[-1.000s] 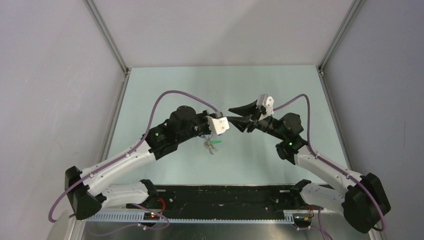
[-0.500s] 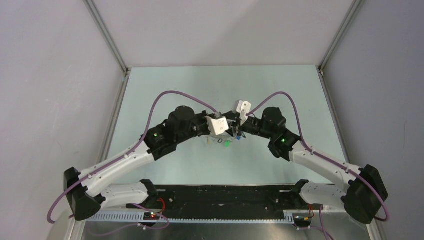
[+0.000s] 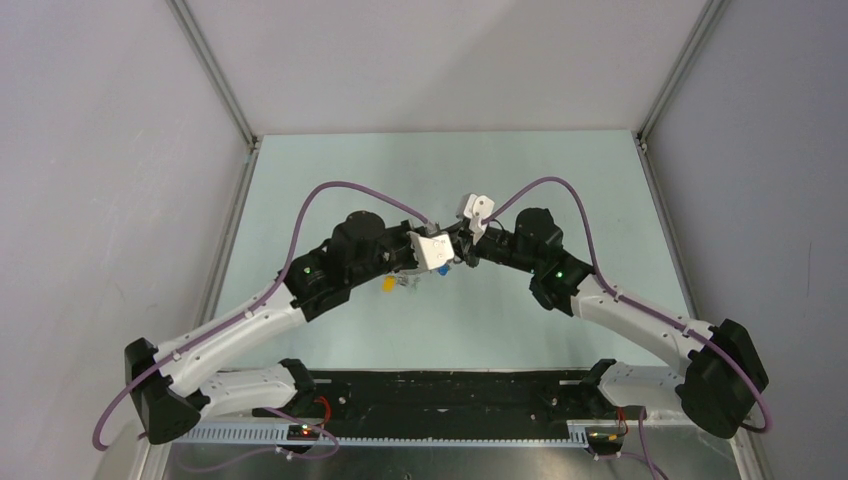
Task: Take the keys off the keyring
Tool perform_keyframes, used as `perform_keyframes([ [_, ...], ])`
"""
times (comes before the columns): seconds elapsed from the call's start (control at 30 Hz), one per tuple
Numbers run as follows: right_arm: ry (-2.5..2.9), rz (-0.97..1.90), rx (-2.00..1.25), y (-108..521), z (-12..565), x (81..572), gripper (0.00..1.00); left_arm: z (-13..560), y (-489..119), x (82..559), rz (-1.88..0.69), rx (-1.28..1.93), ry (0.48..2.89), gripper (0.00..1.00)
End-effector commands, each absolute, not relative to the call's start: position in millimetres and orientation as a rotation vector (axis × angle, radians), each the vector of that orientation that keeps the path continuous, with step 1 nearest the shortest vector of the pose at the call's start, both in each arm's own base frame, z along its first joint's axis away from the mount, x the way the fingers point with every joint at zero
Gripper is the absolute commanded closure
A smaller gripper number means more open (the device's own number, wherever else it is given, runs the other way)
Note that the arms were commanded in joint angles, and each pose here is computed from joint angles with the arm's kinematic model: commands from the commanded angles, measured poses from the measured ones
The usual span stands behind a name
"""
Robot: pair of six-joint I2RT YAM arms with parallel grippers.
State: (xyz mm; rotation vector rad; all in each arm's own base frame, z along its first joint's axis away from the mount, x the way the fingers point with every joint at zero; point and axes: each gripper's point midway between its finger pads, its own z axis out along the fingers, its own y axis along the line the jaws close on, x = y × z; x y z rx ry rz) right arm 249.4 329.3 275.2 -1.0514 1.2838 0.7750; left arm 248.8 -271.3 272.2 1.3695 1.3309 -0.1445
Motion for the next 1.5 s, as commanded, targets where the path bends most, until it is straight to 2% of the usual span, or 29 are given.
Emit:
perform_keyframes([
  [0.0, 1.251, 0.762, -1.022, 333, 296, 255, 0.83, 313, -280, 241, -0.21, 1.294, 1.222, 1.0],
  [0.03, 1.253, 0.765, -1.023, 334, 295, 255, 0.73, 313, -280, 241, -0.211, 1.294, 1.221, 1.0],
  [0.1, 1.254, 0.772, -1.027, 334, 295, 254, 0.69, 314, -279, 241, -0.211, 1.293, 1.22, 1.0],
  [0.17, 1.252, 0.774, -1.026, 334, 295, 254, 0.68, 314, -280, 240, -0.215, 1.293, 1.218, 1.0],
  [0.2, 1.249, 0.774, -1.028, 335, 295, 253, 0.69, 314, -280, 240, -0.215, 1.293, 1.219, 1.0],
  [0.27, 1.244, 0.771, -1.031, 335, 296, 253, 0.79, 313, -280, 241, -0.214, 1.295, 1.219, 1.0],
  [0.3, 1.243, 0.771, -1.033, 335, 296, 253, 0.91, 313, -280, 241, -0.213, 1.294, 1.22, 1.0],
  [0.37, 1.244, 0.77, -1.038, 335, 296, 253, 1.0, 312, -278, 244, -0.197, 1.287, 1.232, 1.0],
  [0.57, 1.259, 0.809, -1.001, 326, 305, 248, 1.0, 310, -274, 252, -0.163, 1.264, 1.266, 1.0],
  [1.0, 1.047, 0.979, -0.78, 291, 364, 225, 1.0, 305, -270, 260, -0.131, 1.248, 1.299, 1.0],
  [1.27, 0.999, 1.034, -0.752, 290, 367, 220, 1.0, 301, -287, 245, -0.251, 1.304, 1.265, 1.0],
  [1.33, 1.008, 1.029, -0.755, 290, 364, 221, 0.85, 301, -286, 246, -0.247, 1.301, 1.267, 1.0],
  [1.37, 1.028, 1.02, -0.754, 289, 360, 223, 0.71, 300, -286, 246, -0.241, 1.301, 1.269, 1.0],
  [1.43, 1.054, 0.99, -0.764, 288, 353, 225, 0.62, 301, -284, 249, -0.224, 1.295, 1.271, 1.0],
  [1.47, 1.052, 0.965, -0.77, 286, 353, 226, 0.61, 302, -283, 249, -0.217, 1.292, 1.271, 1.0],
])
